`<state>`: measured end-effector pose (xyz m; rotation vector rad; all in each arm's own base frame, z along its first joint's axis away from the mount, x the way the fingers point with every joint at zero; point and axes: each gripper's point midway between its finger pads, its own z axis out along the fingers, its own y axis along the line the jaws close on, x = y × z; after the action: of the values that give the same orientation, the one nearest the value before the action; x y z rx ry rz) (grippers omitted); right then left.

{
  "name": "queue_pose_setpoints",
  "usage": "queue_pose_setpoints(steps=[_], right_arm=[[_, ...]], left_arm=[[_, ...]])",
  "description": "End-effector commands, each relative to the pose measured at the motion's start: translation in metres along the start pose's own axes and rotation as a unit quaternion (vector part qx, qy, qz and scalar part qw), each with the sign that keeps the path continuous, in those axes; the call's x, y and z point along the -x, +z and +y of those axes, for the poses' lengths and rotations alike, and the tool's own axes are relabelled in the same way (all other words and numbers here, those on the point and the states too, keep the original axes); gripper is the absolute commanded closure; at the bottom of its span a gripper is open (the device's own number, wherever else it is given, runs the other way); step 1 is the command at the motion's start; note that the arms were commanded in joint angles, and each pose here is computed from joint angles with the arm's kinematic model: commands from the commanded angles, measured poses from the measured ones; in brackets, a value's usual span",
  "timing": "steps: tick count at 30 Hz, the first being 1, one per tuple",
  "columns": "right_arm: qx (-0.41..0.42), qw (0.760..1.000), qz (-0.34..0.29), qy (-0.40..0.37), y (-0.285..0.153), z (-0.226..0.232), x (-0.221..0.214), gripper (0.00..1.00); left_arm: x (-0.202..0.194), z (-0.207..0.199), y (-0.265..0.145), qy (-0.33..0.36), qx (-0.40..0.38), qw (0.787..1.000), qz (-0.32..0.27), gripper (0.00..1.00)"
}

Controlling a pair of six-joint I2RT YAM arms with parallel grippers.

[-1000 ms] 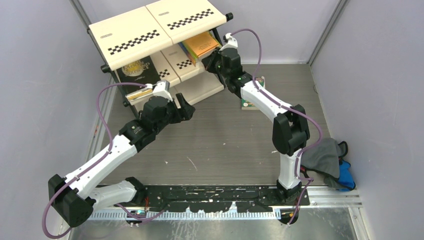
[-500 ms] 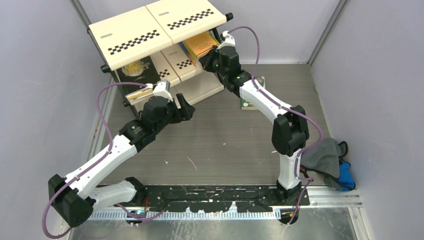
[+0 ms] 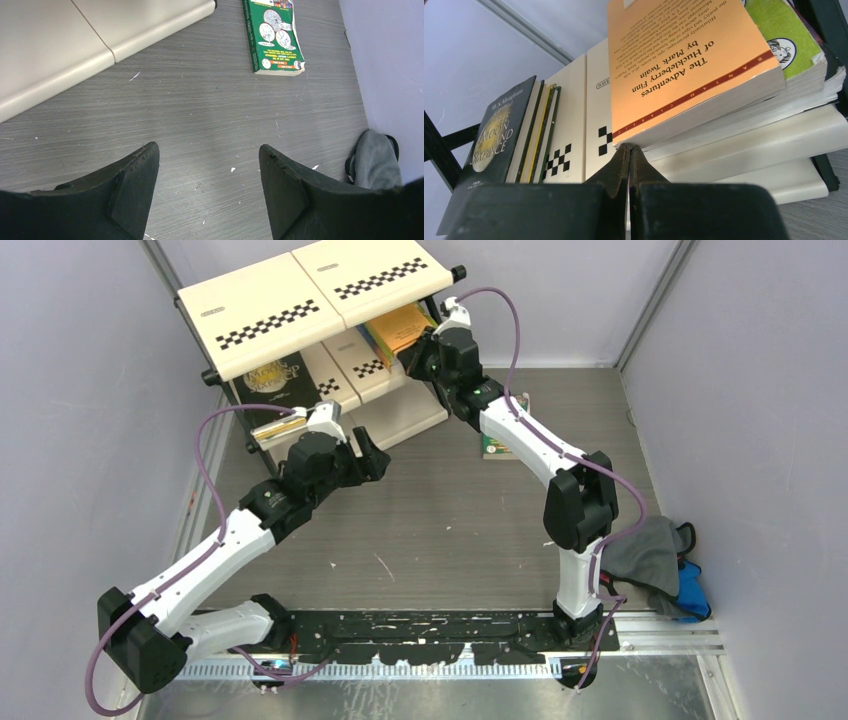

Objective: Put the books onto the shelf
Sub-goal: Place the book on the shelf.

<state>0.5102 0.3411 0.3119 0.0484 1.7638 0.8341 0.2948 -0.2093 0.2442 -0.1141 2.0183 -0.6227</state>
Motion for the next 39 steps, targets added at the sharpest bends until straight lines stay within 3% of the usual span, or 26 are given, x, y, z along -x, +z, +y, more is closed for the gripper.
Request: queue_pose_setpoints(steps=[1,16,23,29,39], right_arm=[[0.034,0.999,-0.04,-0.009,-0.007,0.03,0.037,0.99],[0.048,0.998,-0.028,-0.005,-0.001,0.035,0.031,0.99],[0.053,0.997,-0.052,-0.029,-0.024,0.044,0.053,0.99],[-0.002,0.996,-0.068,-0.051,-0.068,0.027,0.071,0.76],[-0.144,0.989,-0.034,-0.024,-0.161,-0.083,0.062,0.43]], left_arm=[[0.021,-0.008,0.0,-0.005,-0.011,0.999,-0.035,0.27],[0.02,-0.006,-0.002,-0.007,-0.009,0.999,-0.036,0.27],[0.023,-0.008,-0.004,-0.005,-0.014,0.999,-0.042,0.27],[0.023,-0.018,0.0,-0.01,-0.028,0.999,-0.042,0.27],[-0.012,-0.075,0.015,0.01,-0.072,0.997,-0.009,0.28]])
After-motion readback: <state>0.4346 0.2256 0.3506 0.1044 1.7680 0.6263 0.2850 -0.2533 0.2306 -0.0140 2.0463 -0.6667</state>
